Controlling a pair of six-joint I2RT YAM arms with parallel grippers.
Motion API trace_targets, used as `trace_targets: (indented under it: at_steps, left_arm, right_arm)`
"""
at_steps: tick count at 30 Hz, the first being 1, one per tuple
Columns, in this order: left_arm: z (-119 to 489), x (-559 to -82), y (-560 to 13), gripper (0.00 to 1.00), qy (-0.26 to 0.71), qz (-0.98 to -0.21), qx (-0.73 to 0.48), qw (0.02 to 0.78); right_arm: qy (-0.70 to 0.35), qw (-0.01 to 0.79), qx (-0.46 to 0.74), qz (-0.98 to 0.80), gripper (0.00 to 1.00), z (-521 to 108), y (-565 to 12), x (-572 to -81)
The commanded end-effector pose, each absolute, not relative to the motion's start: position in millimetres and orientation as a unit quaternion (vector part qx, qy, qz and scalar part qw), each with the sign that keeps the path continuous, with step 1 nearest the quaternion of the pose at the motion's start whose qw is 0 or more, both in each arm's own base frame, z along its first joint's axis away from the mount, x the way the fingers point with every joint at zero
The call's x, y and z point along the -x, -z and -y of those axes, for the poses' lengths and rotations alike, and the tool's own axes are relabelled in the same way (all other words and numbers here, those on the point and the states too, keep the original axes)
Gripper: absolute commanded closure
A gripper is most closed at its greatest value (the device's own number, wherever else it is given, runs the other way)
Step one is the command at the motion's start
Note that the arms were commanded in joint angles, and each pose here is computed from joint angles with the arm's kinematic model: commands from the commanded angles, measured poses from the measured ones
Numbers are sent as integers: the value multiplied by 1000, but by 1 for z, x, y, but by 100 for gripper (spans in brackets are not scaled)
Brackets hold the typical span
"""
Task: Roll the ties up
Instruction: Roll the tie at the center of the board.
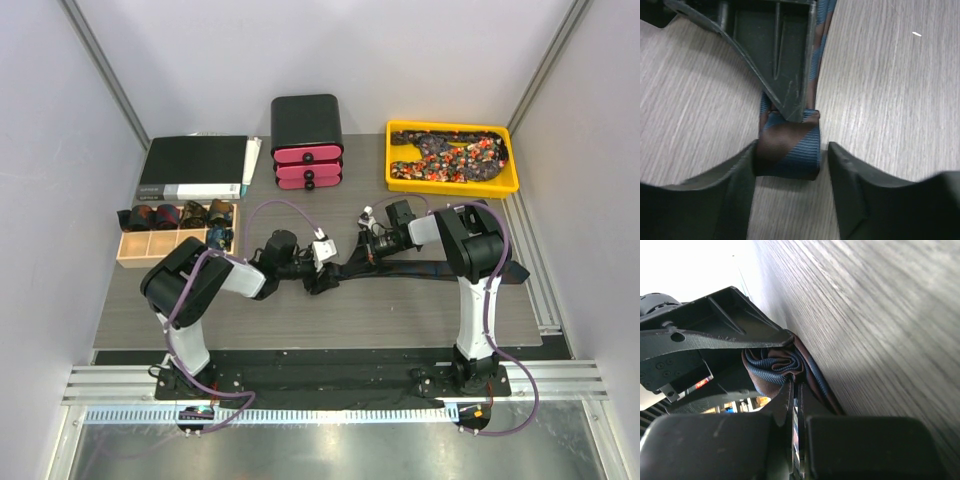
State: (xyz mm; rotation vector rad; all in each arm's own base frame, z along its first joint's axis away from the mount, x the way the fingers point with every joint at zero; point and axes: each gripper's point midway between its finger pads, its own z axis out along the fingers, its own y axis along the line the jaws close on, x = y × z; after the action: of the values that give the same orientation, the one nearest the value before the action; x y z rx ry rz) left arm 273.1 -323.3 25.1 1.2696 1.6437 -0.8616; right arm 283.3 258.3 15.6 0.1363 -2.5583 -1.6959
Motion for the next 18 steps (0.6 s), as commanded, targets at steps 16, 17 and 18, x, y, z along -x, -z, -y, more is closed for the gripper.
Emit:
trace_targets:
  at_steps: [16, 17, 18]
  left_arm:
    - [316, -263, 6, 81, 241, -722, -579, 292]
    - [313, -263, 10, 82, 235, -729, -577, 281]
    - [317, -267, 8, 82, 230, -730, -578, 283]
  right_arm:
    - [493, 28, -18, 870, 53, -227, -29, -281]
    - [494, 17, -25, 869, 53, -224, -39, -283]
    - [492, 13, -25, 870, 53, -220, -41, -283]
